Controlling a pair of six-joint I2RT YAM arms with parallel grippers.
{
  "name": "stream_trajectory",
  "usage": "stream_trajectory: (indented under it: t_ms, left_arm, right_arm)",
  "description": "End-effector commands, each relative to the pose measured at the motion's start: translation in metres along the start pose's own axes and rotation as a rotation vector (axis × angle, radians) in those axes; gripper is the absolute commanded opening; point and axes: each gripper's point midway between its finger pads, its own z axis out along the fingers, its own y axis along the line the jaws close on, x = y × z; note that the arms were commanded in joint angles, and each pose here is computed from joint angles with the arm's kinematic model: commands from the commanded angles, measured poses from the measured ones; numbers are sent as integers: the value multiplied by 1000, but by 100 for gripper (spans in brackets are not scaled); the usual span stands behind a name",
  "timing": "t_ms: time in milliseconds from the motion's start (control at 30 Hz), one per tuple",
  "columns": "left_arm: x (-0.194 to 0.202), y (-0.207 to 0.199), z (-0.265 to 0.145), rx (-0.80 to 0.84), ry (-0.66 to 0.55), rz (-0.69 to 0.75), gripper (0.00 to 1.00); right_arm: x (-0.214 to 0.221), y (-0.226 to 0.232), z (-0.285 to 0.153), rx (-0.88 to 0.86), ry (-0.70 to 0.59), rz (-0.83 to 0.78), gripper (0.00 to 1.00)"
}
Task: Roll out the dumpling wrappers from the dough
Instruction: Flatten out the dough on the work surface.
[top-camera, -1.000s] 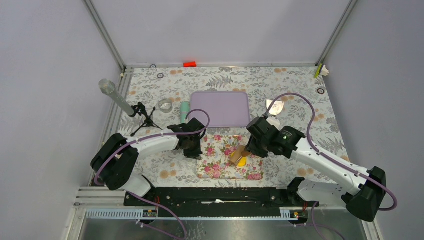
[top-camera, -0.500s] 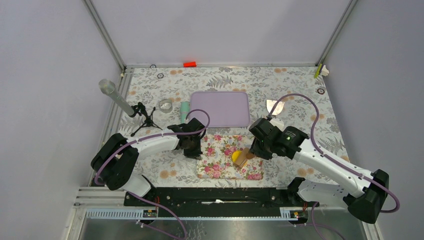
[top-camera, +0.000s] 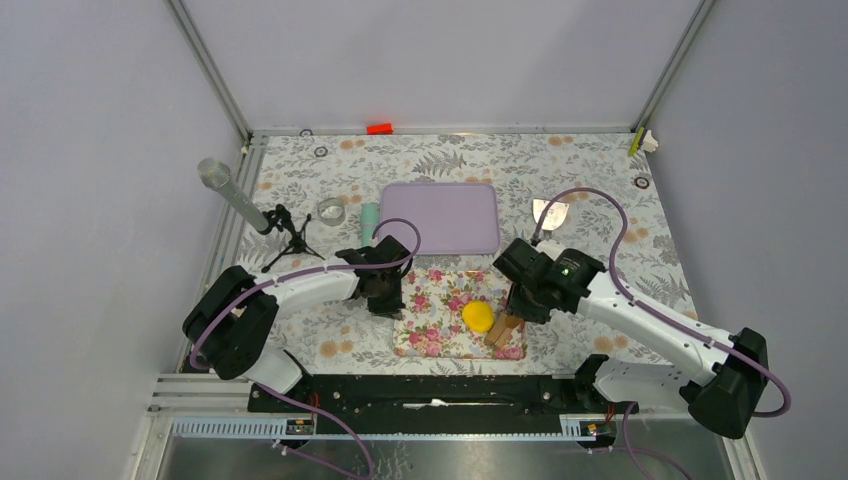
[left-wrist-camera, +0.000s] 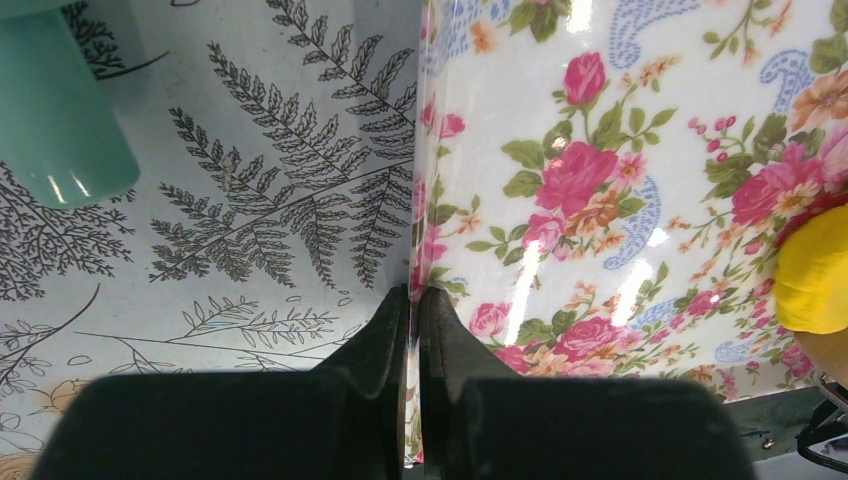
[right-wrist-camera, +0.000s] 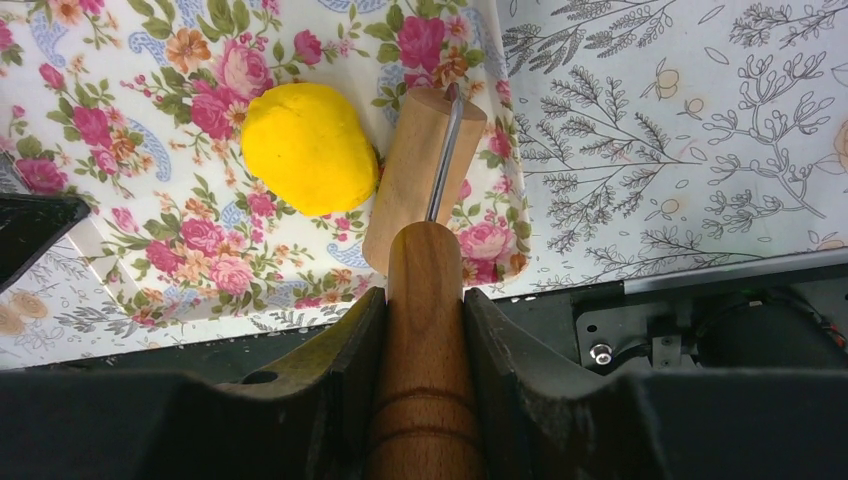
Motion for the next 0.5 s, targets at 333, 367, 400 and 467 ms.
stream_trajectory:
  t_ms: [333, 367, 400, 467]
  left_arm:
    - [-11, 17, 2, -92, -47, 18, 0]
    - [-12, 17, 2, -91, -48, 18, 0]
    - [-12, 16, 2, -89, -48, 20, 0]
    - [-12, 15, 0, -81, -53, 24, 0]
  right_arm:
    - [-46, -2, -51, 24, -156, -165, 0]
    - [-47, 6, -54, -18, -157, -177, 0]
    - [-48, 15, -55, -54, -160, -184, 0]
    - [-46, 30, -53, -118, -145, -215, 0]
